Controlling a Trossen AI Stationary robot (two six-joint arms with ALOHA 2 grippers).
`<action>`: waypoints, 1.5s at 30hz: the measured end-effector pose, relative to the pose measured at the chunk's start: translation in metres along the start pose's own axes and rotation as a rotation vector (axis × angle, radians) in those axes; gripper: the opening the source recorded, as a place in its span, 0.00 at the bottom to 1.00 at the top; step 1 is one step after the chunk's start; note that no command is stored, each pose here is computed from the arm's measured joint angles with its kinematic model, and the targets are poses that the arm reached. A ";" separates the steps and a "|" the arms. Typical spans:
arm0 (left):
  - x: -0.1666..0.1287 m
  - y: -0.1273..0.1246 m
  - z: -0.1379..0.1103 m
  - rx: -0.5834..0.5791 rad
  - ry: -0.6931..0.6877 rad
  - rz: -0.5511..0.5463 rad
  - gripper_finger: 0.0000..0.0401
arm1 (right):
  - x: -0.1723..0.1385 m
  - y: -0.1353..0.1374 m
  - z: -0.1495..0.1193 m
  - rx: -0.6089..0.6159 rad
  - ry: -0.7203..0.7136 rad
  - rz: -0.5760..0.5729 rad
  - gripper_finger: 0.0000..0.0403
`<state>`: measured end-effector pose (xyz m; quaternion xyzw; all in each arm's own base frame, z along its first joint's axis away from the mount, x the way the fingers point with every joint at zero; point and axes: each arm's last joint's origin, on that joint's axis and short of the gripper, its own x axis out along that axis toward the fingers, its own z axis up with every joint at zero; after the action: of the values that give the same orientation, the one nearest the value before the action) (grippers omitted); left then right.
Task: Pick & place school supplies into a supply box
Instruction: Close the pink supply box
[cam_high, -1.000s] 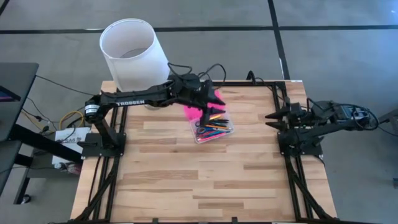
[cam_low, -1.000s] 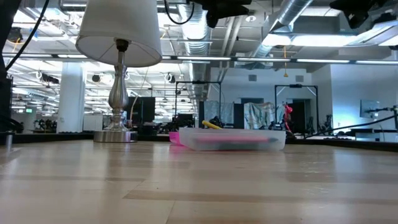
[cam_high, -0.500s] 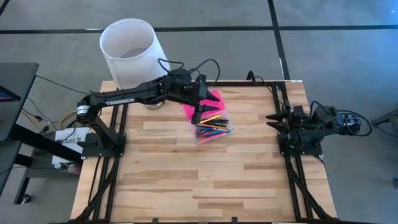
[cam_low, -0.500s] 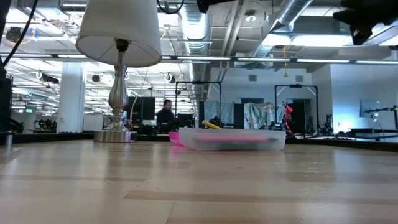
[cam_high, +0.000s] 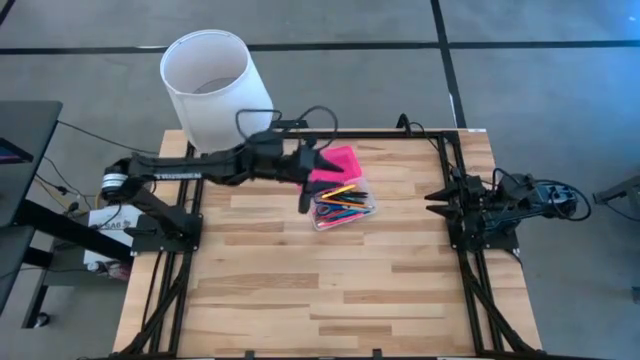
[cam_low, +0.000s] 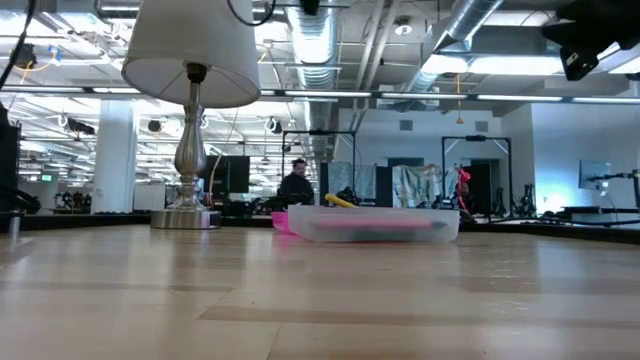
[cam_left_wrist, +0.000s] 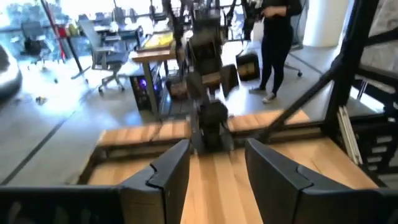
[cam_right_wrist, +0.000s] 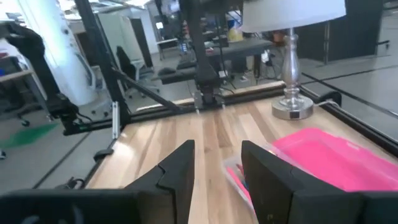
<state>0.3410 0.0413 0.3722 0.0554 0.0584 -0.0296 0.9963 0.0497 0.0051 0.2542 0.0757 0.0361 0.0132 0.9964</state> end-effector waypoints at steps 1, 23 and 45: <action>-0.005 -0.004 -0.007 -0.004 0.003 0.006 0.38 | 0.000 0.000 0.000 0.000 -0.001 0.007 0.31; -0.150 -0.054 -0.091 -0.090 -0.173 0.295 0.38 | 0.000 -0.001 0.001 -0.005 -0.009 -0.009 0.31; -0.206 -0.066 -0.161 -0.102 -0.261 0.300 0.38 | 0.022 0.001 -0.024 0.010 -0.045 0.074 0.31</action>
<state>0.1143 0.0053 0.2306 0.0084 -0.0788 0.1150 0.9902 0.0702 0.0101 0.2292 0.0823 0.0110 0.0481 0.9954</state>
